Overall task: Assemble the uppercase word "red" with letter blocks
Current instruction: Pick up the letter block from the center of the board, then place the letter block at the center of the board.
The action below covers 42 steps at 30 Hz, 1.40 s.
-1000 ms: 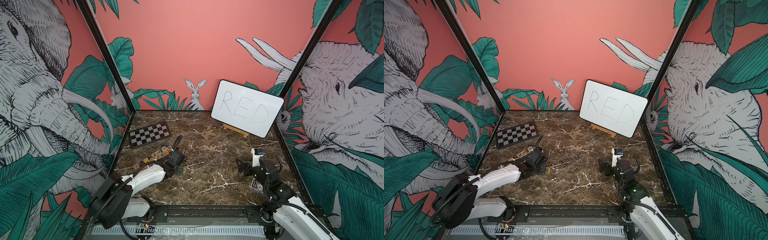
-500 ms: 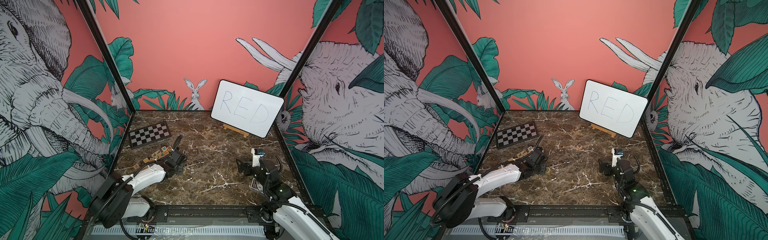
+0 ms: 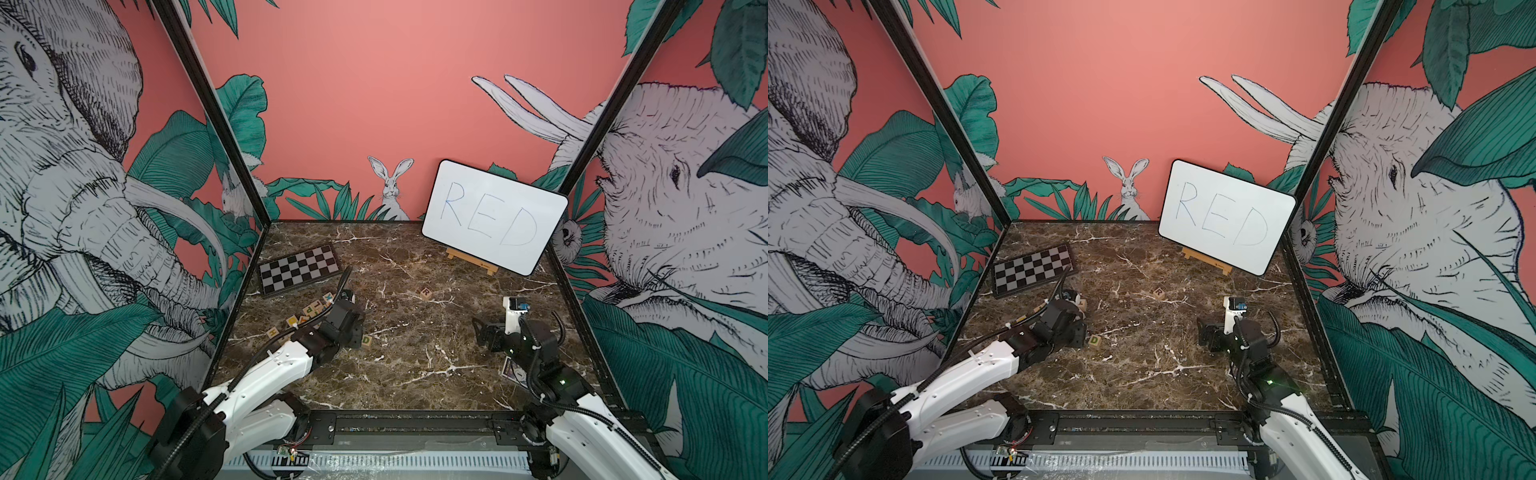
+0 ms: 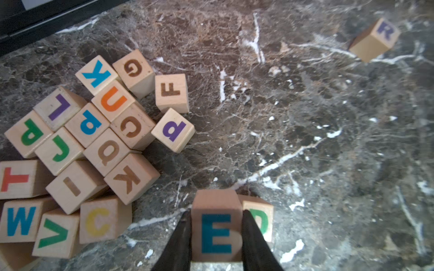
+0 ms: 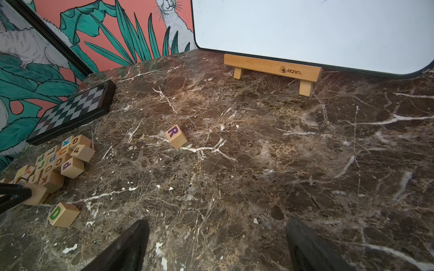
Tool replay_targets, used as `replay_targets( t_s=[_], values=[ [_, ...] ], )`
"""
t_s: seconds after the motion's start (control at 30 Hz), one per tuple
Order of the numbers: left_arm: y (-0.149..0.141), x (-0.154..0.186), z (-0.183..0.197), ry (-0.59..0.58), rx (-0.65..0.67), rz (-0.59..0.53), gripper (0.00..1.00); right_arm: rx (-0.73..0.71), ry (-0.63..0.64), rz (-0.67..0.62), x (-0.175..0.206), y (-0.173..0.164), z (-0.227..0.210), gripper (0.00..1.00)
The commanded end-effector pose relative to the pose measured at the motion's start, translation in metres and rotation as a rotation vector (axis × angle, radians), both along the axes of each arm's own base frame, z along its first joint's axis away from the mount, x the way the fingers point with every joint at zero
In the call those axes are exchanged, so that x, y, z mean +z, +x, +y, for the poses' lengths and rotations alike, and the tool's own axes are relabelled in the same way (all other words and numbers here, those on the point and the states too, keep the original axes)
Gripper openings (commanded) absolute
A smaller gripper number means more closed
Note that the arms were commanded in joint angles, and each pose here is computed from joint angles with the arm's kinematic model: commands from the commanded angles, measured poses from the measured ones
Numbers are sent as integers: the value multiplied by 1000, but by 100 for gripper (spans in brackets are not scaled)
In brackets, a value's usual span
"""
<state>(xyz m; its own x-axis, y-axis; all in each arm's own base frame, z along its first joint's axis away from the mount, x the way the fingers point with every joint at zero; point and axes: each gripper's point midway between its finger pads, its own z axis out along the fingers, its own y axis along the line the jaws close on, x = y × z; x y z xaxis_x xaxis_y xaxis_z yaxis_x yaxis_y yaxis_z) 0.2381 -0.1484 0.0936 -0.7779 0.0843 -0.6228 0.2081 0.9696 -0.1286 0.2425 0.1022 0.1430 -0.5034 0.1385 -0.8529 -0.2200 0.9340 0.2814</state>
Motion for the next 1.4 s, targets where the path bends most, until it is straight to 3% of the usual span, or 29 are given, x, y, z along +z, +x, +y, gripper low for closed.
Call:
replay_targets(
  t_s=[0.0,0.1,0.23,0.33,0.53,0.7,0.83,1.37],
  values=[
    [-5,22,-23,-108,-95,4,31,-5,9,-27,6,1,0,90],
    [-6,38,-46,-180,-164,-8,31,-6,11,-30,7,1,0,90],
    [-13,53,-84,-145,-278,-63,31,-13,12,-37,9,0,-2,91],
    [-13,53,-112,-152,-319,-37,30,-22,11,-48,11,0,-4,90],
    [-11,45,-181,-29,-429,-12,29,-53,-5,-54,13,-1,-11,90],
    [11,25,-227,51,-445,30,28,-102,-18,-71,13,-3,-22,90],
    [23,14,-258,56,-481,37,28,-111,-18,-77,14,-3,-24,90],
    [74,-19,-285,243,-483,0,30,-118,-18,-77,15,-3,-25,91]
  ],
)
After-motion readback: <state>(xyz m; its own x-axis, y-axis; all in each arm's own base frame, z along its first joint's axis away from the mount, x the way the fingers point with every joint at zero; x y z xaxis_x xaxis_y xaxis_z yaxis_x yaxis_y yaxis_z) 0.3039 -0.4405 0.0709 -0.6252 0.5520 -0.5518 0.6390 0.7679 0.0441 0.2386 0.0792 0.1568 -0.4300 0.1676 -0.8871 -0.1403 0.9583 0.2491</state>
